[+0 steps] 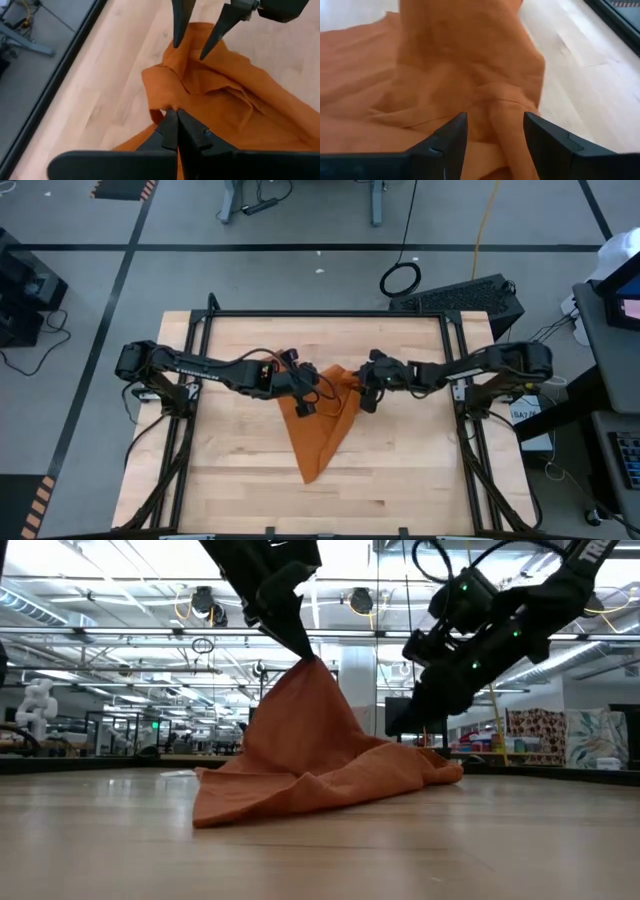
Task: Roll towel
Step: Roll the brown towel
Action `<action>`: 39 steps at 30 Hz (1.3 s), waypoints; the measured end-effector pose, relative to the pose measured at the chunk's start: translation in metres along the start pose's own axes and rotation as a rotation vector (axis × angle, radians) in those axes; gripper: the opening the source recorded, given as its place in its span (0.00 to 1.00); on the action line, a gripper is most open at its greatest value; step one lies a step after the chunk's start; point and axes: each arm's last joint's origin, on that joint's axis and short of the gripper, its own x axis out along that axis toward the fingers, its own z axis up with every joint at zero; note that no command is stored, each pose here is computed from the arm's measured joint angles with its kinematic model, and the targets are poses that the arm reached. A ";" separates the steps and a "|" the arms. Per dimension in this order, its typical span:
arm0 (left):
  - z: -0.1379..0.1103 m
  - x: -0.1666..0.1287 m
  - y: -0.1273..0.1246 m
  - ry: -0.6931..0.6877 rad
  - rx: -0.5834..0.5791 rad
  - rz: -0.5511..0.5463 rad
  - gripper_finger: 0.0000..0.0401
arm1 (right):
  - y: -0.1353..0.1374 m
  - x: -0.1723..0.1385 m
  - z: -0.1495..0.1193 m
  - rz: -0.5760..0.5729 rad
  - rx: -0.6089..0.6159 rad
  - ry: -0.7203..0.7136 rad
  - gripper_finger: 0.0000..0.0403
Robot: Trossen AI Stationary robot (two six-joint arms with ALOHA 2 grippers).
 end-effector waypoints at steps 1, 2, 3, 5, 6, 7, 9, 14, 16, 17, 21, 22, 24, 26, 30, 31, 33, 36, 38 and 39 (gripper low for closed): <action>0.000 0.000 0.000 0.004 -0.003 0.004 0.00 | -0.003 0.002 -0.001 -0.010 0.005 0.002 0.46; -0.001 0.000 0.000 0.005 -0.002 0.004 0.00 | -0.007 0.003 -0.001 -0.023 0.012 0.003 0.46; -0.001 0.000 0.000 0.006 -0.002 0.007 0.00 | -0.011 0.005 -0.003 -0.035 0.023 0.005 0.46; -0.001 0.000 0.001 0.008 0.005 0.018 0.00 | -0.017 0.009 -0.004 -0.057 0.053 0.004 0.46; -0.001 0.000 0.001 0.010 0.008 0.029 0.00 | -0.020 0.009 -0.005 -0.064 0.063 0.004 0.46; -0.002 0.000 0.001 0.011 0.010 0.043 0.00 | -0.022 0.011 -0.005 -0.069 0.068 0.000 0.46; -0.002 0.000 0.002 0.008 0.012 0.068 0.00 | -0.024 0.014 -0.006 -0.033 0.065 0.001 0.46; -0.001 0.000 0.003 0.004 0.048 0.086 0.00 | -0.017 0.020 -0.018 0.123 0.126 0.081 0.36; -0.002 0.000 0.003 0.011 0.055 0.088 0.00 | -0.009 0.021 -0.023 0.150 0.126 0.138 0.27; -0.002 0.000 0.004 0.017 0.059 0.089 0.00 | -0.005 0.020 -0.025 0.158 0.123 0.159 0.22; -0.006 0.000 0.004 0.055 0.077 0.094 0.00 | 0.010 0.012 -0.025 0.149 0.095 0.194 0.03; -0.007 -0.001 0.005 0.064 0.081 0.095 0.00 | 0.014 0.009 -0.023 0.139 0.090 0.193 0.02; -0.009 -0.002 0.007 0.082 0.089 0.110 0.00 | 0.018 0.001 -0.017 0.108 0.090 0.170 0.04; -0.011 -0.002 0.010 0.100 0.094 0.138 0.00 | 0.023 -0.010 -0.009 0.107 0.081 0.130 0.05; -0.012 0.002 0.023 0.130 0.087 0.224 0.00 | 0.037 -0.035 0.007 0.166 0.051 0.036 0.04; -0.012 0.003 0.027 0.133 0.089 0.245 0.00 | 0.040 -0.041 0.010 0.182 0.046 0.023 0.04; -0.011 0.006 0.036 0.137 0.107 0.287 0.00 | 0.046 -0.054 0.012 0.212 0.053 0.017 0.02; -0.006 0.013 0.055 0.124 0.109 0.337 0.00 | 0.055 -0.070 0.010 0.251 0.077 0.057 0.01; -0.004 0.017 0.069 0.122 0.112 0.364 0.00 | 0.062 -0.079 0.005 0.277 0.089 0.111 0.00; -0.002 0.019 0.077 0.115 0.110 0.378 0.00 | 0.065 -0.082 0.002 0.289 0.099 0.137 0.00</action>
